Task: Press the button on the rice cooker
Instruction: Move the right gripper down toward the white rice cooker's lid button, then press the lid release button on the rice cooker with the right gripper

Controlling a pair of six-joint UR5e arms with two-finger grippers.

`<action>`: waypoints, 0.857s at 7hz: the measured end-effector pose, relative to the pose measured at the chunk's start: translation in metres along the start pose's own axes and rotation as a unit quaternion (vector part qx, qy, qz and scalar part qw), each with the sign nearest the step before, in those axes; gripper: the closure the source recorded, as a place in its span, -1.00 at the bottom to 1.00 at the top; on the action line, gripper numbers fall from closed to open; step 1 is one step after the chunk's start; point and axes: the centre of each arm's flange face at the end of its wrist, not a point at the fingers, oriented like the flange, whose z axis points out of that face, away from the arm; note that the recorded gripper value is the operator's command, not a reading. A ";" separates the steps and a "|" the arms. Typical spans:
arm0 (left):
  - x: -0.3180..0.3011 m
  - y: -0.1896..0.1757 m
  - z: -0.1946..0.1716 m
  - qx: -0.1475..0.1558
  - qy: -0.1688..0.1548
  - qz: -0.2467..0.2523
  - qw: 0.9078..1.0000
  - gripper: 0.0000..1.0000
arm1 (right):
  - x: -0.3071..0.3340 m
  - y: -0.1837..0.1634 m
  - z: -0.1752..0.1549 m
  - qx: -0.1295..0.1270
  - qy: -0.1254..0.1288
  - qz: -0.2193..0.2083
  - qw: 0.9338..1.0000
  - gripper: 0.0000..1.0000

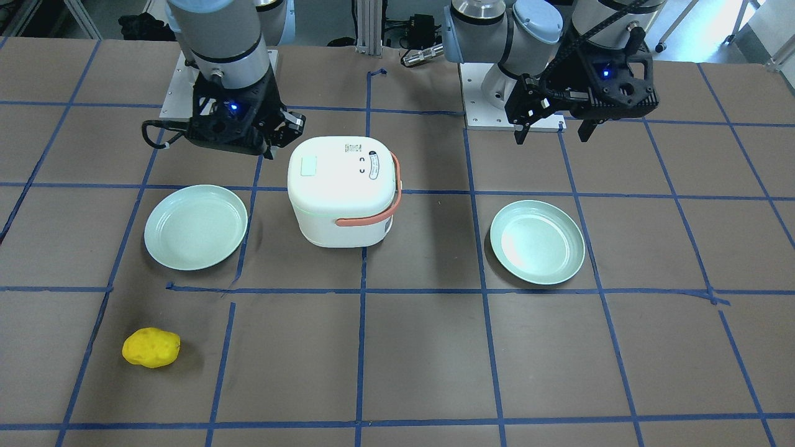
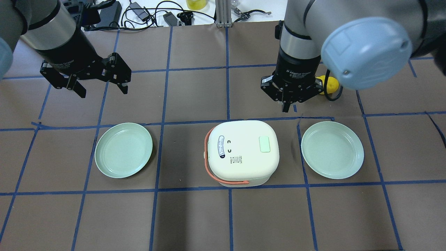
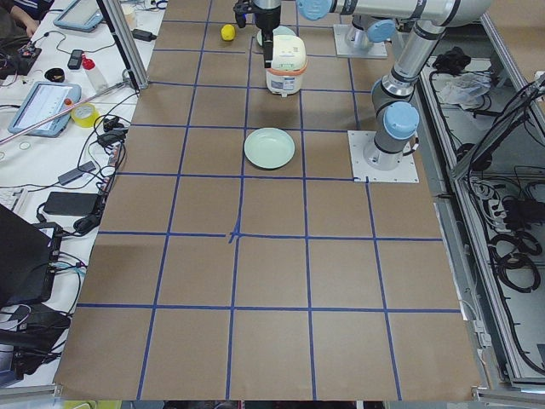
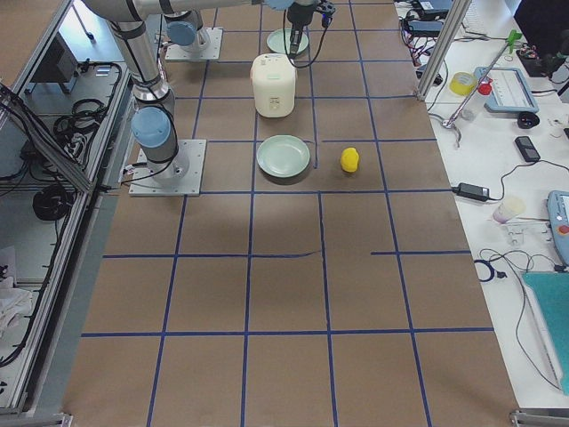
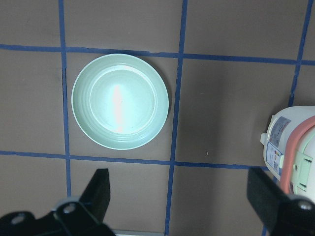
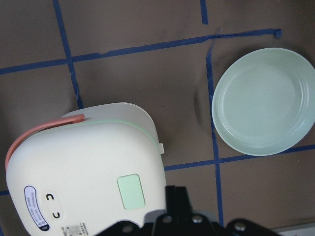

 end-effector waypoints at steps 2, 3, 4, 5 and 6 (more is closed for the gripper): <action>0.000 0.000 0.000 0.000 0.000 0.000 1.000 -1.00 | -0.018 0.016 0.041 -0.003 0.001 -0.017 1.000 1.00; 0.000 0.000 0.000 0.000 0.000 0.000 1.000 -1.00 | -0.023 0.024 0.060 -0.011 0.001 -0.025 1.000 1.00; 0.000 0.000 0.000 0.000 0.000 0.000 1.000 -1.00 | -0.026 0.031 0.077 -0.015 0.001 -0.031 0.999 1.00; 0.000 0.000 0.000 0.000 0.000 0.000 1.000 -1.00 | -0.027 0.034 0.086 -0.018 0.001 -0.037 0.999 1.00; 0.000 0.000 0.000 0.000 0.000 0.000 1.000 -1.00 | -0.028 0.036 0.088 -0.019 0.002 -0.043 0.999 1.00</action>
